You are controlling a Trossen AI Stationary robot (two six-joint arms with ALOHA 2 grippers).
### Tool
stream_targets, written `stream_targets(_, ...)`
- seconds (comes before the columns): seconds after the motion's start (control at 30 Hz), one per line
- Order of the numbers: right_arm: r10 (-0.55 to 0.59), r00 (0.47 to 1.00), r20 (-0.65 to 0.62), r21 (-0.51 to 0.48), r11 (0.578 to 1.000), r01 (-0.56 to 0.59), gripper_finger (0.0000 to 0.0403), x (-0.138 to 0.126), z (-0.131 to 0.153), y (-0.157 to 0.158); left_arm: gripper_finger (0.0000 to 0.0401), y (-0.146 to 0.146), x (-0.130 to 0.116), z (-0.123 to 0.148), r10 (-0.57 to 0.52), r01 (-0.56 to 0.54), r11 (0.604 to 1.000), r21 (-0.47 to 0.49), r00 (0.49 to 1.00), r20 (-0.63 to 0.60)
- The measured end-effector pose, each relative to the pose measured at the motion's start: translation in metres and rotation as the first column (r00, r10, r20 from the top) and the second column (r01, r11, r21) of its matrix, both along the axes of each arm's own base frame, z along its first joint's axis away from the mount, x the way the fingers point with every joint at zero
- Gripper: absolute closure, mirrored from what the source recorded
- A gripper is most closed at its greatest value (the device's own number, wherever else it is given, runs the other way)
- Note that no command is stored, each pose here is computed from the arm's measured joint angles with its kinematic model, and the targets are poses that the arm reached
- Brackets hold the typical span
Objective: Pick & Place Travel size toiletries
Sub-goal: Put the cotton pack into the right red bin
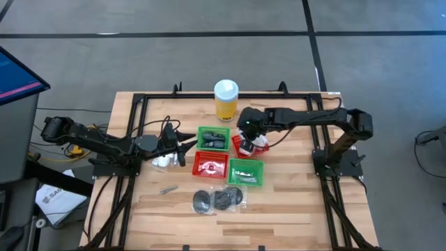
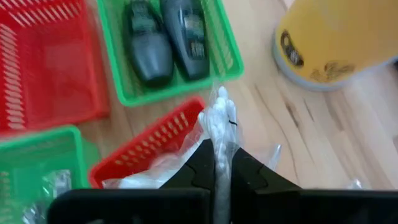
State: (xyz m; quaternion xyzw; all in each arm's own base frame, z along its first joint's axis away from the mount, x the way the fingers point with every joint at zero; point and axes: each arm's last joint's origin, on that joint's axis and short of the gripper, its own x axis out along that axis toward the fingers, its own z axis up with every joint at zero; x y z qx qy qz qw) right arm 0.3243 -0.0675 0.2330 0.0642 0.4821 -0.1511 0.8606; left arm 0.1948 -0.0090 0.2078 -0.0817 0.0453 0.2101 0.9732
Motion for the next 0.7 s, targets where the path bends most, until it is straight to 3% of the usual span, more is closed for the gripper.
stream_targets(0.37,0.042,0.998,-0.038,0.024,0.999,-0.041,0.0356,0.001,-0.006,0.003,0.0274,0.000,0.000,0.000,0.000,0.000,1.000,0.000,1.000,0.000)
stream_targets(0.7,0.070,0.996,-0.059,0.060,0.996,-0.066,0.0352,0.000,-0.008,0.009,0.0274,0.000,0.000,0.000,0.000,0.000,1.000,0.000,1.000,0.000)
